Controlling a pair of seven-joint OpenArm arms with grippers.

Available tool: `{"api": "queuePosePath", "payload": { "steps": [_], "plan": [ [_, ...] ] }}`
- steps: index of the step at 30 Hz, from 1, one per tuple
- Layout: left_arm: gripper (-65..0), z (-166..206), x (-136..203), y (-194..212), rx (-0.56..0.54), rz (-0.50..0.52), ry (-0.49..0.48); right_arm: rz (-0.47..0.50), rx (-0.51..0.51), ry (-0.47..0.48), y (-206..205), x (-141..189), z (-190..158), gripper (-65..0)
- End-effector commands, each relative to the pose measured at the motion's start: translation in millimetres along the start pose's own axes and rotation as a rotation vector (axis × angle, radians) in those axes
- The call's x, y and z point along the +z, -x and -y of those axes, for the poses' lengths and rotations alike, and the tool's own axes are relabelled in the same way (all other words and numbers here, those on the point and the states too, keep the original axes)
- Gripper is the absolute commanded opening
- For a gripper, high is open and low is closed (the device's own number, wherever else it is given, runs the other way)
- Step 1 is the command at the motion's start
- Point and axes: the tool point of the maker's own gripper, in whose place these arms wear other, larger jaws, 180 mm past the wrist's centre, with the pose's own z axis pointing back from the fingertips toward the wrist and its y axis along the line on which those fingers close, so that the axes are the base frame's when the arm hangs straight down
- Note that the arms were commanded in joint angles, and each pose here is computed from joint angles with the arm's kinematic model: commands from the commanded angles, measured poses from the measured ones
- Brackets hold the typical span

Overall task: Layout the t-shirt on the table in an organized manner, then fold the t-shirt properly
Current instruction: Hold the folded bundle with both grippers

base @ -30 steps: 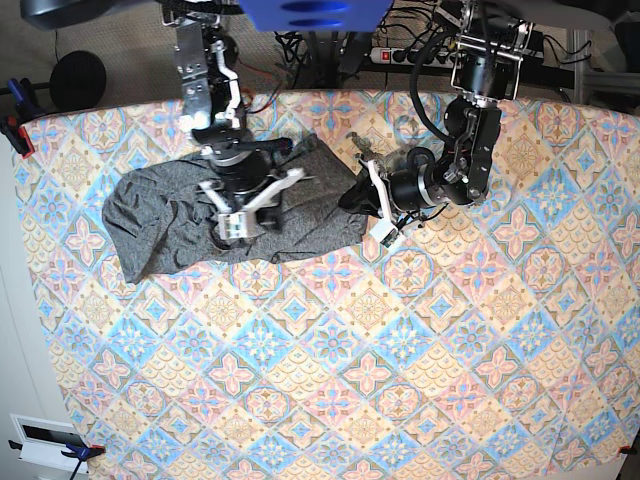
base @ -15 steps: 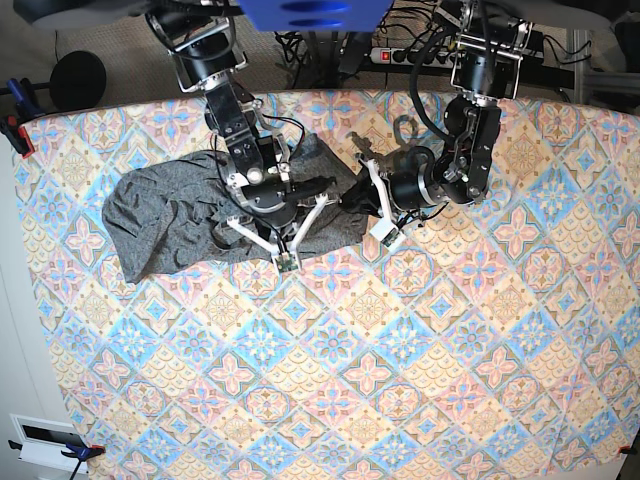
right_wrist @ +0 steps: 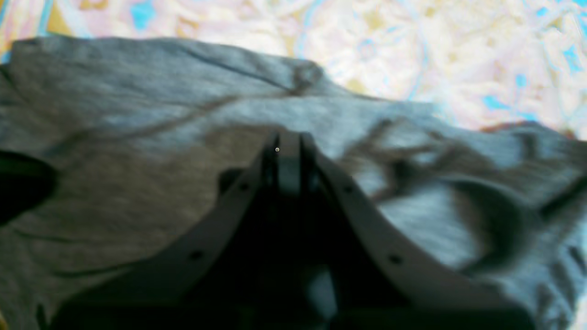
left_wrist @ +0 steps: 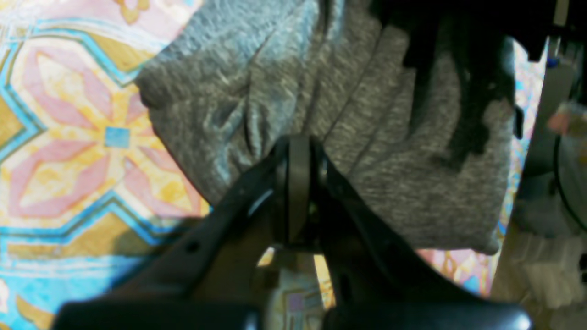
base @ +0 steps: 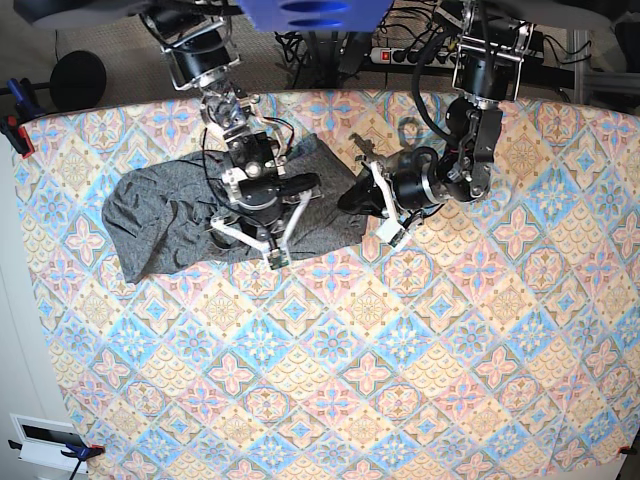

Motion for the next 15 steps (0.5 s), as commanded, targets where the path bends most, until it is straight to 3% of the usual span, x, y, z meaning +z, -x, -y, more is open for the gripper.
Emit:
{"api": "queuePosePath", "payload": {
  "steps": [1,10,15],
  "plan": [
    [-65.0,-20.9,2.3,30.6,-0.008,-0.153,-0.100,0.082,-0.004,0.030,-25.2,6.9,12.4,-65.0],
    [-65.0,-22.6,2.0,32.5,0.000,-0.157,-0.101,0.009,-0.004,0.086,7.0,6.8,41.4,-65.0],
    [-65.0,-22.8,2.0,31.7,-0.001,-0.156,-0.101,-0.062,0.000,0.070,42.2,9.4,33.4,-65.0]
  ]
}}
